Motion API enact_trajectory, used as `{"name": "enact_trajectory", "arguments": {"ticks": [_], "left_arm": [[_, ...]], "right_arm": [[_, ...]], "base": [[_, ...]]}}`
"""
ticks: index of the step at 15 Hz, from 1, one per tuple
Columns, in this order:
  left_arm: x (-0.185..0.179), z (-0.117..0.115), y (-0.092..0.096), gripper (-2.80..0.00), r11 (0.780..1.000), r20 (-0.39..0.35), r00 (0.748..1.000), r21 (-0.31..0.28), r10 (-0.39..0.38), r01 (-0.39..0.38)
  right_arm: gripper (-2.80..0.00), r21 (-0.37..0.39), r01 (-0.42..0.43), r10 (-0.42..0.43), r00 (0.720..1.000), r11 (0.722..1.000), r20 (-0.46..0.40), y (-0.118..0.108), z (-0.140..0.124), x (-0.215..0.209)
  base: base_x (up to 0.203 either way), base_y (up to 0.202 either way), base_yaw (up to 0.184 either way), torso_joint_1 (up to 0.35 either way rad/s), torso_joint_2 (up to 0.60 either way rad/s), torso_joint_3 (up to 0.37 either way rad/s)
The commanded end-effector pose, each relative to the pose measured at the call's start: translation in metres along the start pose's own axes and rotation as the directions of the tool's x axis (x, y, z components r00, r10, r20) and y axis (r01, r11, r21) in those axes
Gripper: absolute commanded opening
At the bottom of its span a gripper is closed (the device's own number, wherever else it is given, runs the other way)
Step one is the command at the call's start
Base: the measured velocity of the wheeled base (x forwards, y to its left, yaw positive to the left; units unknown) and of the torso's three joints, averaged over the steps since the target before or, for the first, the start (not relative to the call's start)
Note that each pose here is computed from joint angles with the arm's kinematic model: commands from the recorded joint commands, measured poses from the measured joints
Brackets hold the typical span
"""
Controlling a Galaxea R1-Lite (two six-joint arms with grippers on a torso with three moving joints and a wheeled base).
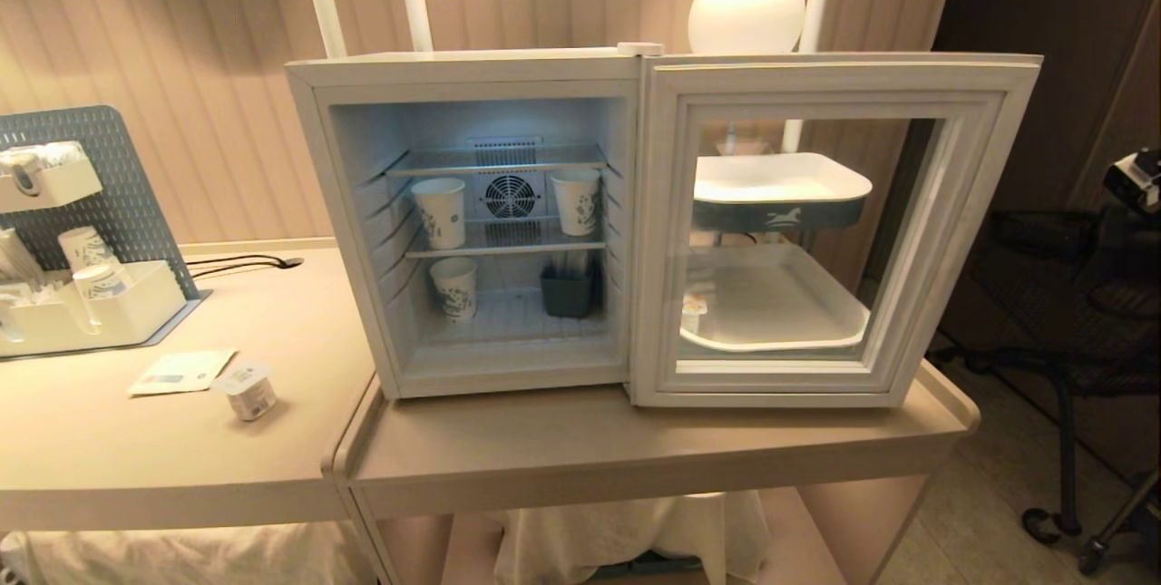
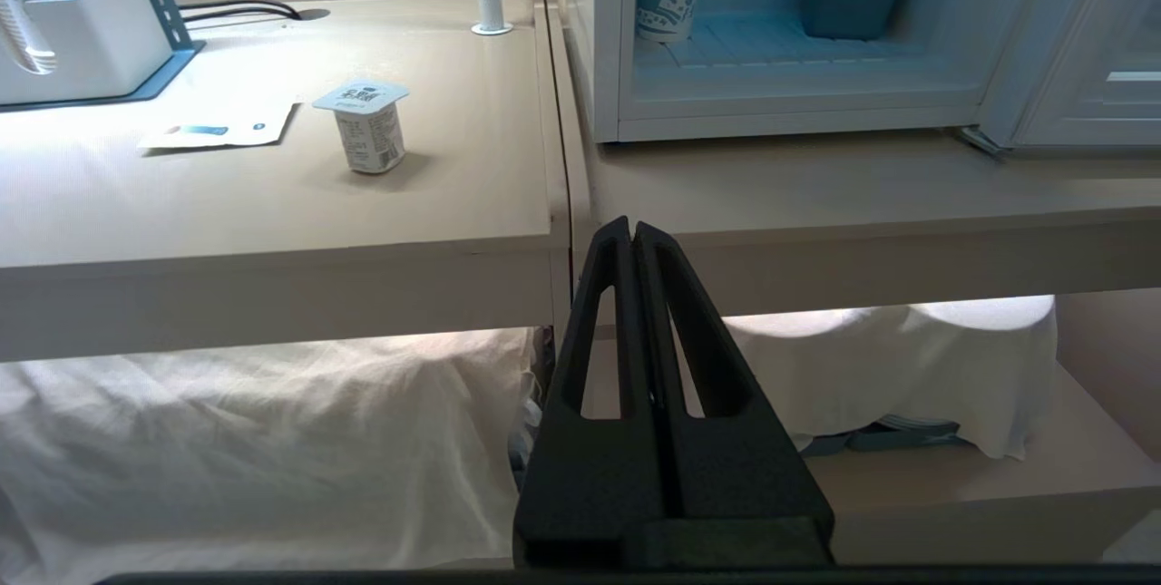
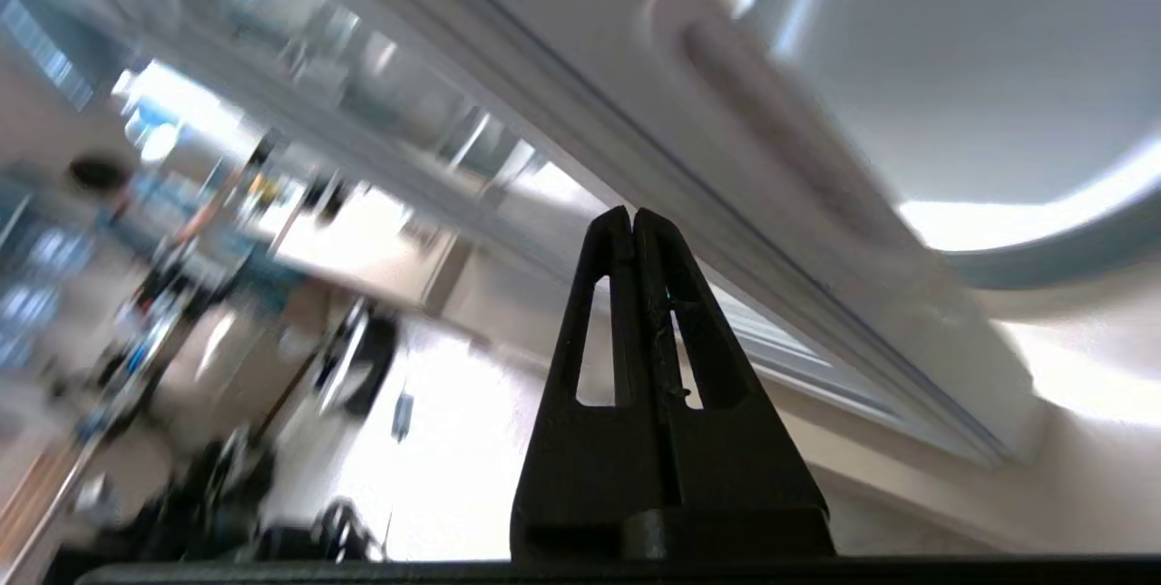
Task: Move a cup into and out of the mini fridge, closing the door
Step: Close the freezer door
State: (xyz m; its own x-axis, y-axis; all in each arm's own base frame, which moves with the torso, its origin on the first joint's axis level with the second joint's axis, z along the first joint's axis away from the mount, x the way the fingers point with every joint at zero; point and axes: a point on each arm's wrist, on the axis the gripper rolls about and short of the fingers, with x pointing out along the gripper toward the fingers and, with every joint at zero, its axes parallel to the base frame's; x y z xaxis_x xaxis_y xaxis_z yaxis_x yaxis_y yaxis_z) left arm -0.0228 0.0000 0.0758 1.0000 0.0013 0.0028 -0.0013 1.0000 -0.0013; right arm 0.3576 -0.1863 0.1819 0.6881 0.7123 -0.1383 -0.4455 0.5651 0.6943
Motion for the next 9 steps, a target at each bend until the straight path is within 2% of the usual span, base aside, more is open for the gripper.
{"name": "enact_trajectory", "arguments": {"ticks": [1,3,4,7,9], "left_arm": [[0.000,0.000,0.000,-2.80,1.000,0.000,1.000,0.000,0.000,0.000],[0.000,0.000,0.000,-2.80,1.000,0.000,1.000,0.000,0.000,0.000],[0.000,0.000,0.000,-2.80,1.000,0.000,1.000,0.000,0.000,0.000],[0.000,0.000,0.000,-2.80,1.000,0.000,1.000,-0.002,0.000,0.000],[0.000,0.000,0.000,-2.80,1.000,0.000,1.000,-0.003,0.000,0.000]], "right_arm": [[-2.80,-0.033,0.054,-0.052,0.997,0.998,0.054,0.021,0.012,-0.026],[-2.80,-0.034,0.107,-0.103,0.991,0.994,0.085,0.021,0.017,-0.040],[-2.80,-0.026,0.113,-0.111,0.990,0.993,0.088,0.012,0.020,-0.039],[-2.80,-0.006,0.119,-0.119,0.990,0.993,0.078,-0.028,0.027,-0.026],[-2.80,-0.013,0.092,-0.091,0.995,0.996,0.049,-0.053,0.030,0.000]], "base": [[0.000,0.000,0.000,0.000,0.00,0.000],[0.000,0.000,0.000,0.000,0.00,0.000],[0.000,0.000,0.000,0.000,0.00,0.000],[0.000,0.000,0.000,0.000,0.00,0.000],[0.000,0.000,0.000,0.000,0.00,0.000]]}}
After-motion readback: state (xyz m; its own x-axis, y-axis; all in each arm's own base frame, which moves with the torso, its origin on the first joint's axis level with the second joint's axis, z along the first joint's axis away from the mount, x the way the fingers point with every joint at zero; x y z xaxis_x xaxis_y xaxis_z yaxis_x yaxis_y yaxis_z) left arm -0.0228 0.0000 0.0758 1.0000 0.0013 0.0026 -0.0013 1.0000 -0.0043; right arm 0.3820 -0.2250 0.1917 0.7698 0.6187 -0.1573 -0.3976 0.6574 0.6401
